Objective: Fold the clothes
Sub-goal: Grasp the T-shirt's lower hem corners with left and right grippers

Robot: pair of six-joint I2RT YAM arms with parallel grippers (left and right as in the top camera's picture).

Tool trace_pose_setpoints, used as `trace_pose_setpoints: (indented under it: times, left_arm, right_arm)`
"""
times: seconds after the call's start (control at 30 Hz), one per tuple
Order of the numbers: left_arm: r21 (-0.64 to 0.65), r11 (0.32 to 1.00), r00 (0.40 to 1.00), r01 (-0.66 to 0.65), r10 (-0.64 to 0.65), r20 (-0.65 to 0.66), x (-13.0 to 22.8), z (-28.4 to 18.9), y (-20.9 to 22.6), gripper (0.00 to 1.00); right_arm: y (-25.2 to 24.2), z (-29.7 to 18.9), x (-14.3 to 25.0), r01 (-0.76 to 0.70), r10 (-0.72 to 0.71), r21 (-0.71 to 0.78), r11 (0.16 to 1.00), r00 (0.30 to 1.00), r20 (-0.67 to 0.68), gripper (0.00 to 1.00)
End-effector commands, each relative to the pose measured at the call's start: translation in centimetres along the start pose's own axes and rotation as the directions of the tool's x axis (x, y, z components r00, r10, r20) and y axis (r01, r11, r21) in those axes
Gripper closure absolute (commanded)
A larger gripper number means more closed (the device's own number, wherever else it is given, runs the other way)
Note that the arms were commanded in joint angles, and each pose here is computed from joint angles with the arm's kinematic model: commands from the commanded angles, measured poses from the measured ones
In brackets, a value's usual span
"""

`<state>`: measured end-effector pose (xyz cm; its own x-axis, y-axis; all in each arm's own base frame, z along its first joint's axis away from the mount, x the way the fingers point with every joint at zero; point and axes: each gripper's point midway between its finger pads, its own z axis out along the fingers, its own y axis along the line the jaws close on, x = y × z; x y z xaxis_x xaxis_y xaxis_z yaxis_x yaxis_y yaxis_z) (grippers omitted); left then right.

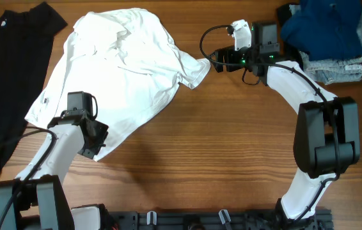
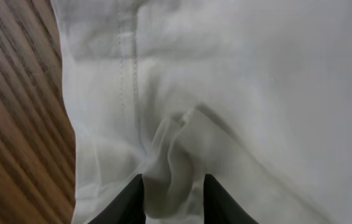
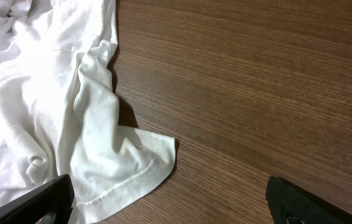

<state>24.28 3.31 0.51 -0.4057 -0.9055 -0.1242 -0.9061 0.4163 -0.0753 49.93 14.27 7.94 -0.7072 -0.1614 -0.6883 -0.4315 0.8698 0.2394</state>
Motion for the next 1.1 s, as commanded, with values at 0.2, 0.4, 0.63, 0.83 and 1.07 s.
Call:
trace_pose_setpoints:
  times: [0.2,0.4,0.63,0.83,1.07]
  left_arm:
    - [0.035,0.999,0.999,-0.036,0.037,-0.013,-0.4,-1.5,-1.3,0.73]
    - [0.009,0.999,0.999,-0.038,0.038,-0.029,0.0,-1.4,-0.6,0.75]
    - [-0.044,0.998,0.999,-0.04,0.04,0.007,-0.4,-1.1,0.6,0.74]
    - [-0.026,0.999,0.998,-0.036,0.037,0.043,-1.2,-1.1,0.0,0.76]
    - [-0.041,0.998,0.999,-0.038,0.039,0.032,-1.0,-0.7,0.2,0.79]
  right_arm:
    - [0.1,0.3,-0.3,0.022,-0.022,-0.016,1.0,1.0,0.004,0.0]
    - [0.1,0.3,-0.3,0.022,-0.022,-0.016,1.0,1.0,0.004,0.0]
    - [0.1,0.3,-0.3,0.022,-0.022,-0.016,1.0,1.0,0.004,0.01]
    - [0.1,0.3,-0.2,0.024,-0.024,-0.017,1.0,1.0,0.002,0.0]
    - [0.1,0.3,-0.2,0.024,-0.024,-0.016,1.0,1.0,0.002,0.01]
